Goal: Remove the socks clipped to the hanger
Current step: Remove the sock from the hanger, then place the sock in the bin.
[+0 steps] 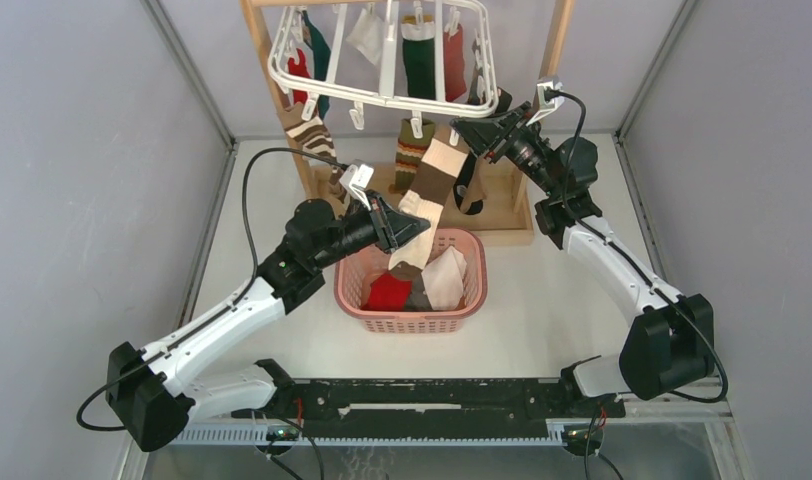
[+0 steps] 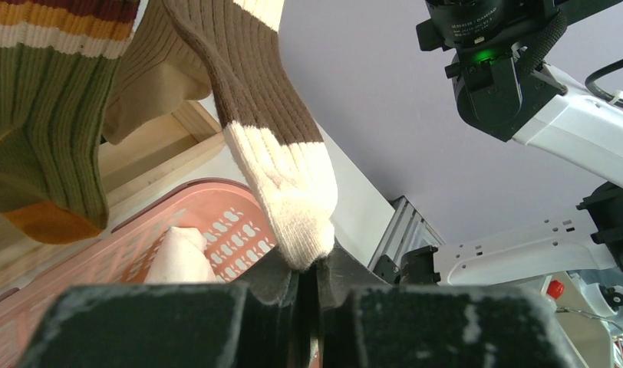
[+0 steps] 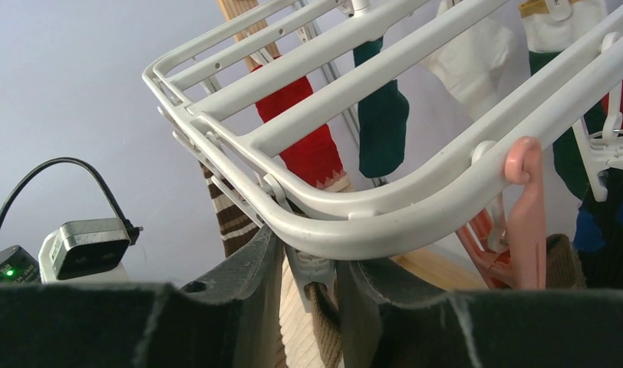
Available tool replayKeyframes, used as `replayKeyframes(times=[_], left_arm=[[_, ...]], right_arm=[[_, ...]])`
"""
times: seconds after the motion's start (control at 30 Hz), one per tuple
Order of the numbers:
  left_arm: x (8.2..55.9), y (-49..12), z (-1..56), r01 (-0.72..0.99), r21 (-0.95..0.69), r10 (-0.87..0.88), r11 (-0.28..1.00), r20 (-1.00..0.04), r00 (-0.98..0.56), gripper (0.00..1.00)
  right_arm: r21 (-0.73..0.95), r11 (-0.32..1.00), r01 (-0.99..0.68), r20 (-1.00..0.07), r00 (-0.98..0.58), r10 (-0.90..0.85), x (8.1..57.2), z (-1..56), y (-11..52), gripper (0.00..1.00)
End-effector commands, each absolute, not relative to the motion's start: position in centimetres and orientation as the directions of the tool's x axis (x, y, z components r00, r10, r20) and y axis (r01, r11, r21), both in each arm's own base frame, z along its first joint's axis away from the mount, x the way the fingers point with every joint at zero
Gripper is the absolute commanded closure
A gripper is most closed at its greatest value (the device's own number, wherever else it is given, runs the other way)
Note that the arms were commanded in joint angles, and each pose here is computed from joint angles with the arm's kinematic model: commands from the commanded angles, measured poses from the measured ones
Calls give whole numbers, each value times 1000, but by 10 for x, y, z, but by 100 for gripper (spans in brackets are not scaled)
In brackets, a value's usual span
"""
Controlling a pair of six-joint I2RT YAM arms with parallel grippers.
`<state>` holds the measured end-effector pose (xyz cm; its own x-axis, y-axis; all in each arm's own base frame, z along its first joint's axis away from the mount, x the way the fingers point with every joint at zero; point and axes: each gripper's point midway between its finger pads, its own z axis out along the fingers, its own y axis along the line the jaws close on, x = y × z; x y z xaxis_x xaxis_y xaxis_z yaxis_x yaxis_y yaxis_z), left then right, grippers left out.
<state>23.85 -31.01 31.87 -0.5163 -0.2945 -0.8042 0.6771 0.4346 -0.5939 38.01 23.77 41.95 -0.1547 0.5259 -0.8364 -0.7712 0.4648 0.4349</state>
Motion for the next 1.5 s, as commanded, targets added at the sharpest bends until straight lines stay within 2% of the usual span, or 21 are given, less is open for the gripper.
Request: replayKeyframes(times=[0.0, 0.1, 0.23, 0.77, 0.93, 1.03, 1.17, 1.33, 1.4, 1.47], left_arm=[[238, -308, 362, 737, -553, -348, 388, -829, -438, 91], [237, -307, 362, 737, -553, -349, 388, -829, -437, 91], [237, -305, 361, 734, -554, -352, 392, -828, -437, 91], [205, -281, 358, 720, -581, -349, 379, -810, -471, 90], [210, -286, 355, 719, -581, -342, 381, -811, -474, 90], [215, -291, 357, 723, -573, -338, 386, -817, -467, 90], [221, -296, 358, 728, -564, -324, 390, -824, -465, 91], [224, -299, 353, 722, -569, -317, 394, -821, -474, 91], [223, -301, 350, 719, -578, -316, 385, -815, -485, 90], [224, -303, 344, 712, -587, -308, 386, -809, -501, 90]], right_arm=[[379, 443, -812, -830, -87, 551, 372, 452, 236, 77], [380, 444, -811, -830, -88, 551, 372, 452, 236, 90], [382, 443, -811, -828, -89, 553, 372, 453, 236, 99], [397, 445, -802, -831, -109, 545, 373, 447, 238, 98], [410, 450, -793, -837, -132, 530, 373, 440, 240, 91], [414, 453, -790, -841, -141, 522, 372, 437, 241, 80], [417, 462, -783, -846, -148, 512, 370, 436, 241, 58], [416, 482, -771, -855, -151, 496, 366, 431, 239, 47], [416, 488, -767, -859, -157, 487, 364, 427, 237, 38], [414, 492, -766, -865, -162, 475, 360, 424, 236, 33]])
